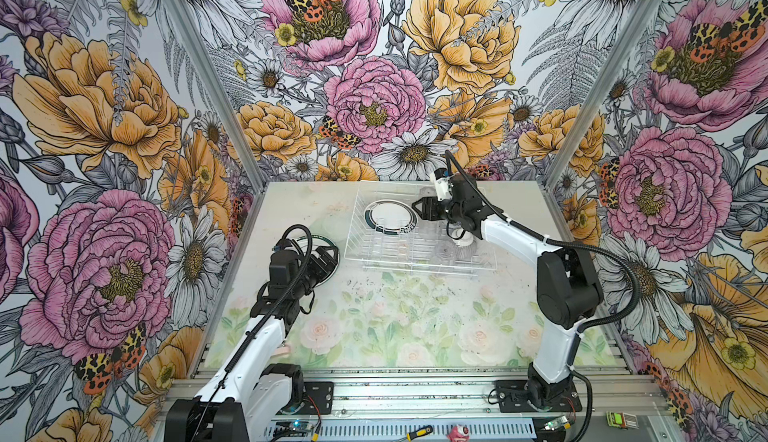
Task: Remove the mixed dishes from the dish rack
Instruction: 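Reach the right gripper into the rack to the red-and-green-rimmed plate, then grasp the red-and-green-rimmed plate and lift it upright with the right gripper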
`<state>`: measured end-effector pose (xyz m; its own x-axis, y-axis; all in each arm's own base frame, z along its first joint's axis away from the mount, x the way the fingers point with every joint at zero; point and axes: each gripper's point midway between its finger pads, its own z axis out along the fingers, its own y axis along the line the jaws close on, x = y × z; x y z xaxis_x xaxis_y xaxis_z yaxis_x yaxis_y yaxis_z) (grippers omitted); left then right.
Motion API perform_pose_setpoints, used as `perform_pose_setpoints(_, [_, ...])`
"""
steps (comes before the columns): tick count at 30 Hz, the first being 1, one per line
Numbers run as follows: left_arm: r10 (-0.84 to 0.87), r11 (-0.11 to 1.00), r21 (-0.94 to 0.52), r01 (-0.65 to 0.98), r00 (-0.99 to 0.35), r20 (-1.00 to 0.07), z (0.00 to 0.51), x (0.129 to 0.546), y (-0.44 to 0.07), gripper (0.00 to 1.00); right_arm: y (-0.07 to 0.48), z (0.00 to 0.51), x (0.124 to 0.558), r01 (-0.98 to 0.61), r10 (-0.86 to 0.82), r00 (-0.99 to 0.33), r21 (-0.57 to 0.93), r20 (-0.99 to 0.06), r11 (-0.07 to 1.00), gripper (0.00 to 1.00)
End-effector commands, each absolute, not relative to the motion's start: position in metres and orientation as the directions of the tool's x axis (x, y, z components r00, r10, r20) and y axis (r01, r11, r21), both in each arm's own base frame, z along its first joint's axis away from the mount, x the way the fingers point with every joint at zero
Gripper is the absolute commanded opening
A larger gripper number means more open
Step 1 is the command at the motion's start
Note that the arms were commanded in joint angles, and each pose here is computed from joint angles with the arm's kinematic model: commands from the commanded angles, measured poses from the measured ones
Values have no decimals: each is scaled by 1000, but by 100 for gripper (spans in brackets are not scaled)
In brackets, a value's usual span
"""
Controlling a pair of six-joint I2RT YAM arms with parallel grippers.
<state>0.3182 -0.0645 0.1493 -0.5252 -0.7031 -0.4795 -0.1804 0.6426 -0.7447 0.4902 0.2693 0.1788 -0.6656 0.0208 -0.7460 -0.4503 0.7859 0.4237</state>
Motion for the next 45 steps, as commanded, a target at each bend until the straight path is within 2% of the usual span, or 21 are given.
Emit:
perform_pose_setpoints(1, [-699, 633, -759, -152, -534, -476, 152, 319, -70, 99, 283, 194, 501, -491, 6, -625, 399, -781, 774, 64])
perform_pose_setpoints(12, [-703, 630, -759, -162, -534, -470, 150, 322, -69, 99, 301, 178, 509, -544, -66, -599, 345, -798, 765, 57])
perform_pose_setpoints(24, [-707, 630, -758, -171, -531, -467, 149, 323, -66, 99, 327, 157, 496, -653, -247, -507, 181, -826, 735, 51])
perform_pose_setpoints(30, [-706, 630, -756, -176, -535, -464, 148, 322, -65, 99, 336, 158, 491, -689, -284, -471, 148, -835, 709, 40])
perform_pose_setpoints(35, [-705, 631, -756, -174, -534, -466, 150, 321, -65, 99, 338, 167, 486, -696, -329, -419, 67, -846, 715, 20])
perform_pose_setpoints(39, [-717, 620, -765, -175, -521, -463, 155, 321, -64, 99, 338, 180, 480, -699, -367, -363, -9, -856, 715, 12])
perform_pose_setpoints(42, [-723, 615, -773, -155, -502, -474, 167, 324, -65, 99, 333, 195, 479, -685, -361, -343, -32, -867, 728, 10])
perform_pose_setpoints(45, [-729, 610, -780, -136, -482, -486, 180, 326, -67, 99, 325, 214, 476, -663, -348, -323, -53, -880, 747, 1])
